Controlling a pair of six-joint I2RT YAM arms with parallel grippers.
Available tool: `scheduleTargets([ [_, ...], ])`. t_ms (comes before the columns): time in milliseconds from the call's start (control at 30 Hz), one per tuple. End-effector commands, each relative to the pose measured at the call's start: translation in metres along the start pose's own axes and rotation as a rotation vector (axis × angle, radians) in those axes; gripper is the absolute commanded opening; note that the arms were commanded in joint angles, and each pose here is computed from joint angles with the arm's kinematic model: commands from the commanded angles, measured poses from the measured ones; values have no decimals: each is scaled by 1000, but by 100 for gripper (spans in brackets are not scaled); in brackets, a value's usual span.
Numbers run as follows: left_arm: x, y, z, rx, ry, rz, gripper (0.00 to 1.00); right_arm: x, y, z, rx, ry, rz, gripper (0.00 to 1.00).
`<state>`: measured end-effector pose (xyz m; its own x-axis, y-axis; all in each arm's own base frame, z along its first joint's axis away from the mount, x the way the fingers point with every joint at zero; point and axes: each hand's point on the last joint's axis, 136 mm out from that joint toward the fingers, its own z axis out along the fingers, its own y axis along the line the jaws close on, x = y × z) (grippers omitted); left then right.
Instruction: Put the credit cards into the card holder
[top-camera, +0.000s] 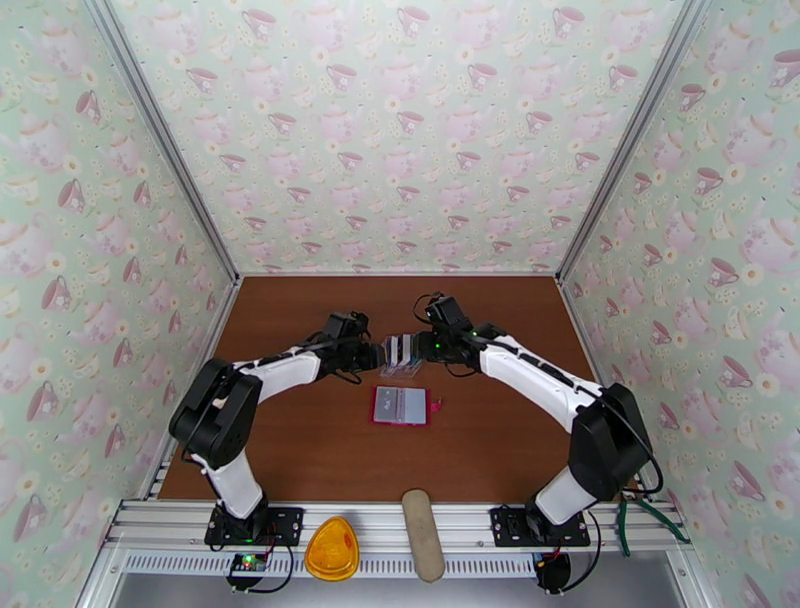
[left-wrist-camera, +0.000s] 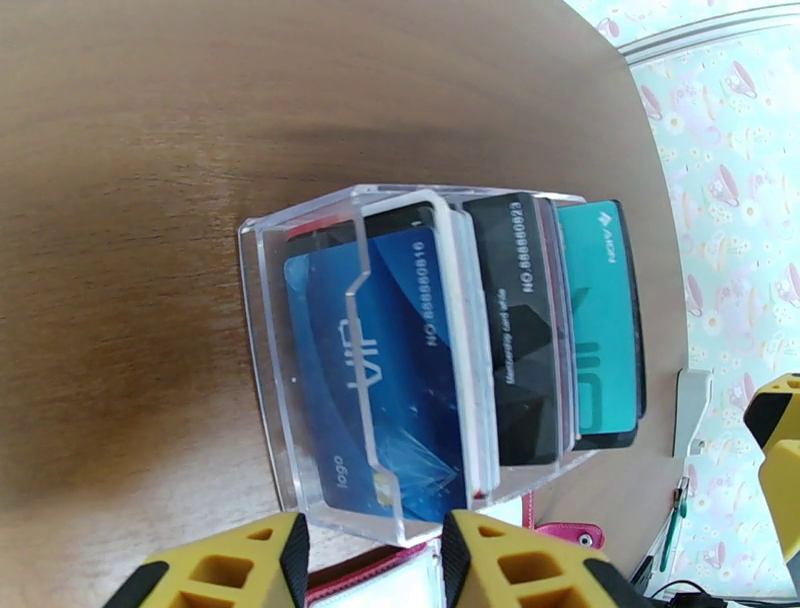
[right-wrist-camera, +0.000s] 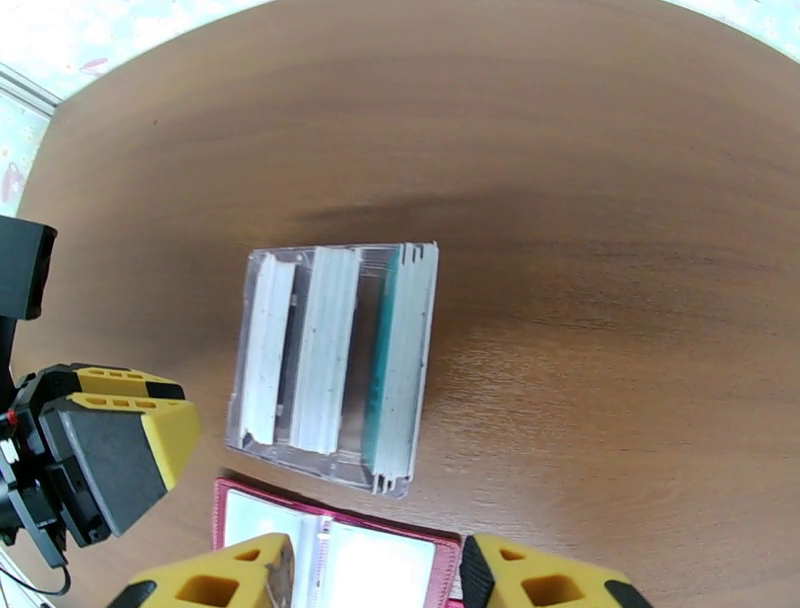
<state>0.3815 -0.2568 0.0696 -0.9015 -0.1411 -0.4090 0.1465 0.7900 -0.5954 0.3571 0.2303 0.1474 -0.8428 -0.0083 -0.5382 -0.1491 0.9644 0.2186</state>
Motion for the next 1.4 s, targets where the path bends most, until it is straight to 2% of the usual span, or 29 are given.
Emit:
scheduleTargets([
  [0,-7,-6,6,48,1,-9,42,-7,-7,2,41,-1,-14,50],
  [300,5,-2,23,90,51,-39,42,-7,-9,16,71,30,-39,50],
  [633,13,7,22,55,75,-48,38,-10,-2,35,93,74,-92,50],
  [1167,19,10,24,57,94,-58,37,-1,1,55,231,125,-222,50],
  [1367,20,10,24,58,95,-58,37,4,2,61,262,145,-256,46],
])
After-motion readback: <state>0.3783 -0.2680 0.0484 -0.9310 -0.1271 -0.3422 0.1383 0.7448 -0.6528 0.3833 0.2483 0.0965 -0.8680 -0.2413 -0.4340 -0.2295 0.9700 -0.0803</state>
